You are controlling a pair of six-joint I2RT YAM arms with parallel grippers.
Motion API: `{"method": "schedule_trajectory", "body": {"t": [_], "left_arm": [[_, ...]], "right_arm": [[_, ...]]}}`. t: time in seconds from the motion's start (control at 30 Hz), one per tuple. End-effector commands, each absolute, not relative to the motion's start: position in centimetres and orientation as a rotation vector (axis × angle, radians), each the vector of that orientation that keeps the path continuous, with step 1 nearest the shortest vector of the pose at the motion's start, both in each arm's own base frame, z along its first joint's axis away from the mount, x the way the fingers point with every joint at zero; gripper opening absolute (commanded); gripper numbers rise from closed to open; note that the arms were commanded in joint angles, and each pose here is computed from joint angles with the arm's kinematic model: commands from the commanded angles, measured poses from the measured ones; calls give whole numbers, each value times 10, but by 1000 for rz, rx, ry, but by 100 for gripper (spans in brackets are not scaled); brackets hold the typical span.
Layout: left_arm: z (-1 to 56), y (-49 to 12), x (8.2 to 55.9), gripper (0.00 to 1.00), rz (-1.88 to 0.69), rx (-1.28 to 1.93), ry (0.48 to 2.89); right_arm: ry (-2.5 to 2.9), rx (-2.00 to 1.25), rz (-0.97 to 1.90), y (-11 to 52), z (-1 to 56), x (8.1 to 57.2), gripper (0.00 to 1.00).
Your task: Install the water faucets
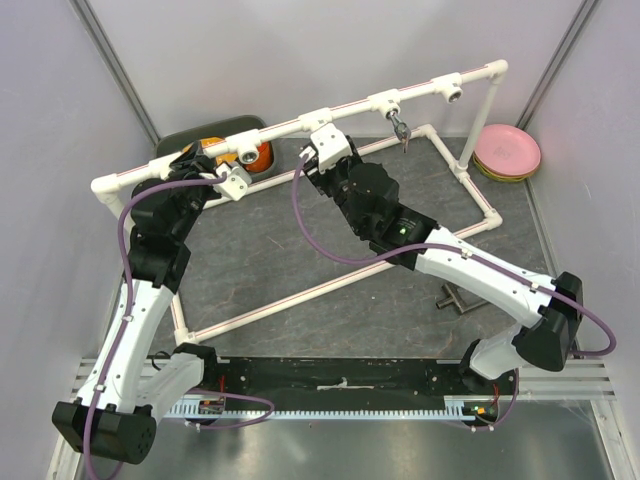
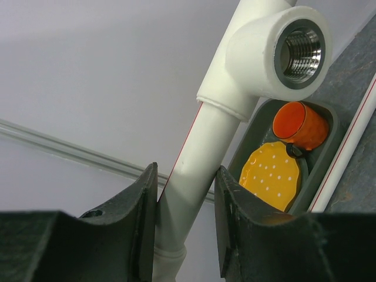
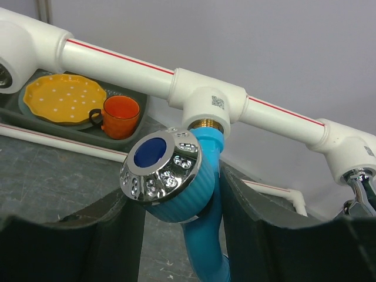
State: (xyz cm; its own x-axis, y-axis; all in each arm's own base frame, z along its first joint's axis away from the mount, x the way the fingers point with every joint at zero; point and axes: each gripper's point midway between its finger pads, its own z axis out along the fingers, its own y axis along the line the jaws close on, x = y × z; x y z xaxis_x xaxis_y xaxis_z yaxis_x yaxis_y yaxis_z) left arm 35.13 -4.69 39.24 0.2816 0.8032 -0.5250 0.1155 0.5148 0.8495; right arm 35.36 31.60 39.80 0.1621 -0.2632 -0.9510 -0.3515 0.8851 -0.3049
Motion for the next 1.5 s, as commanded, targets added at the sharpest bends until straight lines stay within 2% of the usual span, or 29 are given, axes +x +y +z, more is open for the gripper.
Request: {"method": "schedule_trajectory", "body": {"t": [0.0, 0.07, 0.27, 0.4, 0.43, 0.5, 0.53, 0.63, 0.93, 1.47], "left_arm": [[364, -37, 352, 2, 464, 828, 1379], [363, -37, 352, 2, 464, 828, 1380], [364, -37, 353, 2, 464, 831, 1379], [363, -37, 353, 2, 462, 831, 1382], [362, -37, 353, 2, 462, 830, 1385], [362, -36, 353, 2, 464, 829, 1385], [362, -36, 353, 2, 464, 829, 1385], [363, -36, 353, 2, 464, 829, 1384], [364, -36, 351, 2, 462, 828, 1379], [368, -35, 348, 2, 472, 819, 1365]], "right_arm": [[1270, -199, 243, 272, 489, 351, 36], [1272, -297, 159, 272, 484, 353, 46], [1212, -503, -72, 272, 478, 354, 49], [1178, -542, -213, 274, 475, 352, 39], [1169, -510, -211, 273, 478, 352, 28], [1190, -429, -120, 275, 478, 351, 19], [1190, -371, -73, 273, 483, 350, 10], [1242, -174, 86, 269, 482, 349, 0], [1213, 411, 614, 237, 486, 346, 0], [1113, 816, 922, 215, 470, 361, 0]]}}
